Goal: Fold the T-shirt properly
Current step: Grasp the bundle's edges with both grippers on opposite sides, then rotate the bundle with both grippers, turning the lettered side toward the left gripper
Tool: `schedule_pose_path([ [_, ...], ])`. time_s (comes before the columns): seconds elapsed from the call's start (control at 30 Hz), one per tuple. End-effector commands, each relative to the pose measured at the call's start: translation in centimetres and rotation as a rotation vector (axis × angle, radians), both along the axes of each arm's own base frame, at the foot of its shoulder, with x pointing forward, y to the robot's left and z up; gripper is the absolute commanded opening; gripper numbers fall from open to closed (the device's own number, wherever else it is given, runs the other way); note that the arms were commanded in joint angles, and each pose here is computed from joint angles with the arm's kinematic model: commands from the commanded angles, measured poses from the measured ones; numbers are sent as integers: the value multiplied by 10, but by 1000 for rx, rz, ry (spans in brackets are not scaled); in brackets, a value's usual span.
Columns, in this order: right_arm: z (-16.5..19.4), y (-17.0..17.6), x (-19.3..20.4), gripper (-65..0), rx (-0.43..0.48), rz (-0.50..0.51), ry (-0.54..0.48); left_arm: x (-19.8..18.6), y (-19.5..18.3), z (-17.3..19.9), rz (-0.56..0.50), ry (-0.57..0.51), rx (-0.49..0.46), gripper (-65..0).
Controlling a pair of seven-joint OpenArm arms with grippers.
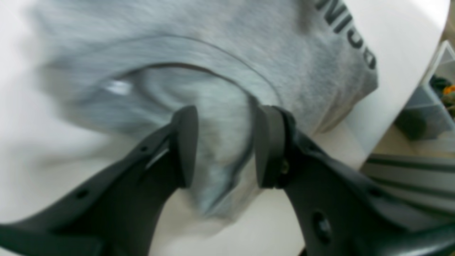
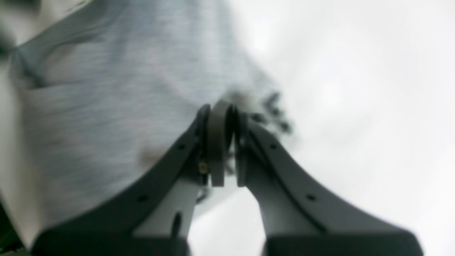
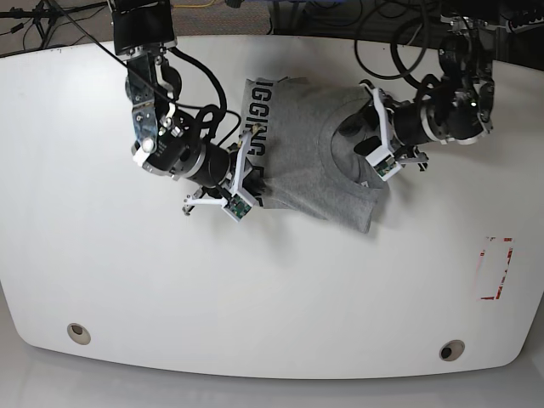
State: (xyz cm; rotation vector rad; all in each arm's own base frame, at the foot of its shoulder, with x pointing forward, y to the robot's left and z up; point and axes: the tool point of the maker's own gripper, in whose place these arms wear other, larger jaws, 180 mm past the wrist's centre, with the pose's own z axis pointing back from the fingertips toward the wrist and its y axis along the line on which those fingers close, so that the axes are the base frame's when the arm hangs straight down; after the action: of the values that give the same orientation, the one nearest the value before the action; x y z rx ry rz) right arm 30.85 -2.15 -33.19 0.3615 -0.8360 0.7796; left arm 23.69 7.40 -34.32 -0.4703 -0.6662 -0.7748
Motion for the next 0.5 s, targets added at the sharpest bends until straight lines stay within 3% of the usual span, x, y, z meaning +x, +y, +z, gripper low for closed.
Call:
schedule_pose_path([
  [0.0,14,1,20,-609,37,-4,-51,-2,-10,1,3,-23,-10,-406],
  [0.27,-10,3,30,-609,132,-37,-21,-9,-30,-8,32,1,-22,-407],
  [0.47,-44,-13,34,-609,196,-98,21,-16,-29,-23,44,24,40,-407],
])
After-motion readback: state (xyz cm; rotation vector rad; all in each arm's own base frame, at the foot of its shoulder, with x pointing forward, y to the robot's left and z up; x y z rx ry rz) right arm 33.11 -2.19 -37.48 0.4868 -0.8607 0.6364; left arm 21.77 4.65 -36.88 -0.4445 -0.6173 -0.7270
